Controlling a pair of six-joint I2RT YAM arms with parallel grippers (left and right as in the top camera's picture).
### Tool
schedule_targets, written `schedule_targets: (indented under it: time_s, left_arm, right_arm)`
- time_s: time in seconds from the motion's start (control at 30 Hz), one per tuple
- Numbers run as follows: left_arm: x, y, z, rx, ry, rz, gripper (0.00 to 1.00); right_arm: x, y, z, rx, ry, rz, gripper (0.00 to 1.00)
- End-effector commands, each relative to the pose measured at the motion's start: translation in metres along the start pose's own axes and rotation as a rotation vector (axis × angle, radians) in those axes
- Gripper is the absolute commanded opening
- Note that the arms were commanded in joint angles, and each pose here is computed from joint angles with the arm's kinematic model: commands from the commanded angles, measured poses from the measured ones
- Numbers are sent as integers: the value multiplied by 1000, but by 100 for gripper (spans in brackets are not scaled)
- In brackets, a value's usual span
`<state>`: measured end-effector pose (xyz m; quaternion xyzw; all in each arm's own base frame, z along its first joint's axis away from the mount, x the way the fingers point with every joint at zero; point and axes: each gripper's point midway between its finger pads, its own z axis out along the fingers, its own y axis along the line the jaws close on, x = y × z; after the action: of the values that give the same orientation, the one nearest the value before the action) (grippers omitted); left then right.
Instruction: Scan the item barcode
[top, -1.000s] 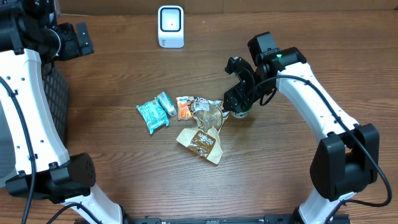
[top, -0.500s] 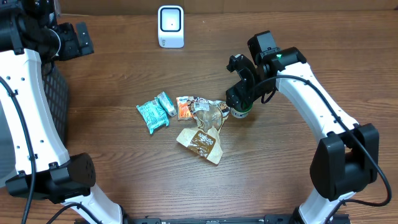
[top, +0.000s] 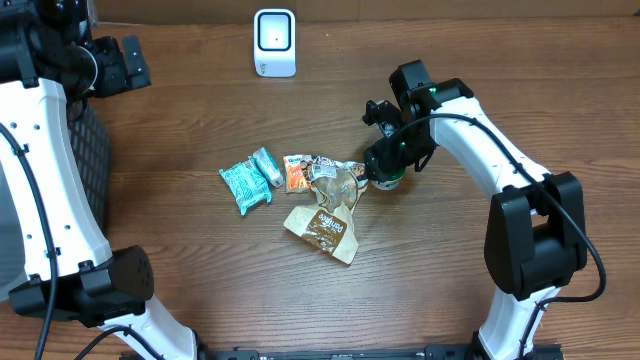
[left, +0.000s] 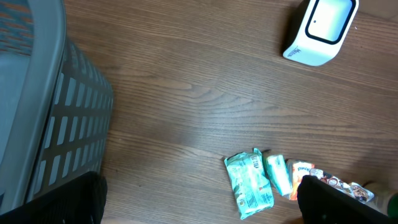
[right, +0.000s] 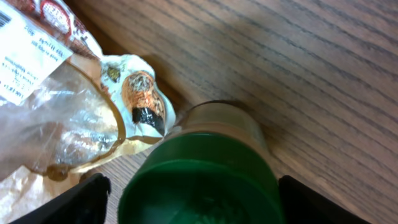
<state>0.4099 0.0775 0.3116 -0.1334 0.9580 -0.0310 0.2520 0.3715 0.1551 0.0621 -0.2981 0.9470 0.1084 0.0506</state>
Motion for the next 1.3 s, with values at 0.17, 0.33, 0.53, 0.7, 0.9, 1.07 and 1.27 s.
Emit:
schedule_targets:
  time_s: [0.17,0.33,0.53,0.7,0.9,1.07,1.27]
  left_arm:
    - [-2,-3,-8,13,-21,21,99]
    - [-2,-3,-8,13,-21,21,99]
    - [-2,-3,-8,13,-21,21,100]
    - [-2,-3,-8,13,-21,21,100]
    - [-2,-3,-8,13,-21,21,99]
    - [-2,-3,-8,13,-21,21,100]
    - [-2,-3,-8,13,-21,21,100]
  right_arm:
    - [-2,-3,0,15,7,3,75]
    - [2,-5,0,28,21,5,75]
    - [2,-6,-1,35,23,5,61]
    - [3,-6,-1,32,30,10,42]
    - [0,-4,-11,33,27,62,38]
    - [-14,-1,-36,28,-5,130,34]
    - [-44,30,-85,-120,-109,112,24]
